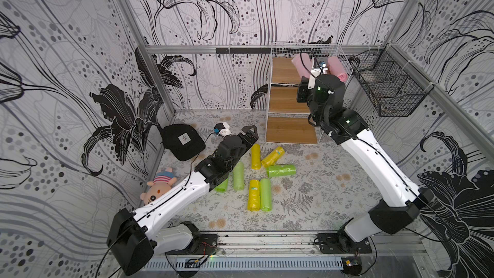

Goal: Sort the rolls of trash bags by color and place them on the shelf
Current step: Place the roll of trash bags on the shelf.

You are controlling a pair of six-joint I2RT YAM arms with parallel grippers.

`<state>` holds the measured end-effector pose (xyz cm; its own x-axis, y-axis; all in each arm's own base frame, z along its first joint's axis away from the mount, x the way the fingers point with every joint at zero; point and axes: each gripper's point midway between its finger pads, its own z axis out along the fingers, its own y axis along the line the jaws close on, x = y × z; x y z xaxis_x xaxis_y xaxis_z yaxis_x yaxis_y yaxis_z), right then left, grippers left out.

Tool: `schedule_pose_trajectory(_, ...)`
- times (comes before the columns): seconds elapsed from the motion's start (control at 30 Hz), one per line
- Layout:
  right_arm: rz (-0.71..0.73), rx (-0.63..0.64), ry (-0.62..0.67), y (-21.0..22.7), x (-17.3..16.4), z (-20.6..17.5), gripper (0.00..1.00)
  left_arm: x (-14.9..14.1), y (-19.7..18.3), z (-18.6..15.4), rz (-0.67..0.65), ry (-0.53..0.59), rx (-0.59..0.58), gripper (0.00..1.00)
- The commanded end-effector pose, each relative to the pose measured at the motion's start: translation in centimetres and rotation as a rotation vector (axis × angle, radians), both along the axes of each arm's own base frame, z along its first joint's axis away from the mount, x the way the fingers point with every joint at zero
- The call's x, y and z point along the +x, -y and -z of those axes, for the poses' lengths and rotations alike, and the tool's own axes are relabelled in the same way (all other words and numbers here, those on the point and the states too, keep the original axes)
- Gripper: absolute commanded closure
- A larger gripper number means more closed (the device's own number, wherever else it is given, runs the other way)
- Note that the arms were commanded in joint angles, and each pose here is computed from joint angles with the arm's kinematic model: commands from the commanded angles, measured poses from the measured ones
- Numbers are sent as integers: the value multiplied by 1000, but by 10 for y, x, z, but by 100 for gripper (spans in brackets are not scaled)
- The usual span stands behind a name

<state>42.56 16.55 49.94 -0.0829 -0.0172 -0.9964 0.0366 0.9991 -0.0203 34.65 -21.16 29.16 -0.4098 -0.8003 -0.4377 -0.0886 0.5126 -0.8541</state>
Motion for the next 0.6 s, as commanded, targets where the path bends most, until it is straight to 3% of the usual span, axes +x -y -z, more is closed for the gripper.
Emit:
schedule_pose_trajectory(0.0,56,-1,7,13,8,-13,71,-3,-5,-7,3,30,9,3)
schedule_pose_trajectory(0.57,163,-14,-94,40,63,24,69,-7,-6,-5,12,34,-8,3)
